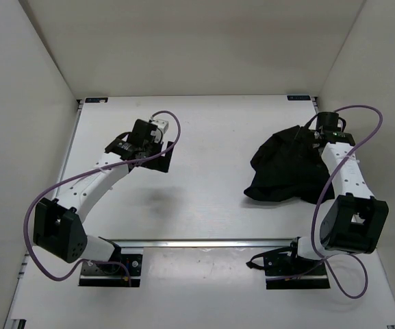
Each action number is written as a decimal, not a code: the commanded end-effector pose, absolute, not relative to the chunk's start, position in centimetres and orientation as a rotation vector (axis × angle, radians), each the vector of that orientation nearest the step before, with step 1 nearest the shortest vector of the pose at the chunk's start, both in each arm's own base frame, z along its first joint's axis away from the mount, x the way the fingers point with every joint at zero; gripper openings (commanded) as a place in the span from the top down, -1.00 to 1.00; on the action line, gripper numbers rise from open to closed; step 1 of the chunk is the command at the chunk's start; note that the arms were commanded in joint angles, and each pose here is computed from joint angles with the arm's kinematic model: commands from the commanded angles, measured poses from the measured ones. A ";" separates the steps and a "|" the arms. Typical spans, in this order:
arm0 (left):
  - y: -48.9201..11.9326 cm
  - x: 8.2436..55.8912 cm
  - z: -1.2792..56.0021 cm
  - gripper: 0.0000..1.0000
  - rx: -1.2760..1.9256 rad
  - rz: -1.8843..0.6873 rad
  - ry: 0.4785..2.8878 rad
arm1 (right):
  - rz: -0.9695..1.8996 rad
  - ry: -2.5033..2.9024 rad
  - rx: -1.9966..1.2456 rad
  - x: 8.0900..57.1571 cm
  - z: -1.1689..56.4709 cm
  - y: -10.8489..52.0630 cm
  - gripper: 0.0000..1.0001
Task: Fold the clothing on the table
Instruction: Grab the skirt from the pile
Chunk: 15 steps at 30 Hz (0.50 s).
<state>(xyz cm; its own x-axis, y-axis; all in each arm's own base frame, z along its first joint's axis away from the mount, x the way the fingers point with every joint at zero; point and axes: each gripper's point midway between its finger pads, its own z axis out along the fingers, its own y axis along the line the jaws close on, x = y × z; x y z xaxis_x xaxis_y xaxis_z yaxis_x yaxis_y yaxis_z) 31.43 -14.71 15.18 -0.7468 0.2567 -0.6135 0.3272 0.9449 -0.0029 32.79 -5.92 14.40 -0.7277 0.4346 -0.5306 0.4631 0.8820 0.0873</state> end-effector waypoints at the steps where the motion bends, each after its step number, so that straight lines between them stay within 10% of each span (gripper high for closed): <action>1: -14.4 31.8 16.4 -0.97 0.356 -0.186 2.407 | -0.035 2.410 0.614 34.5 16.1 -6.0 -0.98; 15: -12.5 30.7 16.1 -0.97 0.357 -0.039 2.420 | -0.140 2.524 0.529 39.9 12.0 -8.9 -0.85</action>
<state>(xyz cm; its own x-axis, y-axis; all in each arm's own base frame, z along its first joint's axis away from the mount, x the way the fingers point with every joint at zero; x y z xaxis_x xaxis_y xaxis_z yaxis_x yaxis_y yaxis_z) 30.88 -13.39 14.78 -0.7500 0.2482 -0.6131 0.2817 0.9585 0.0433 37.58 -7.79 11.52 -0.7862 0.3582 -0.5036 0.4097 0.9122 0.0092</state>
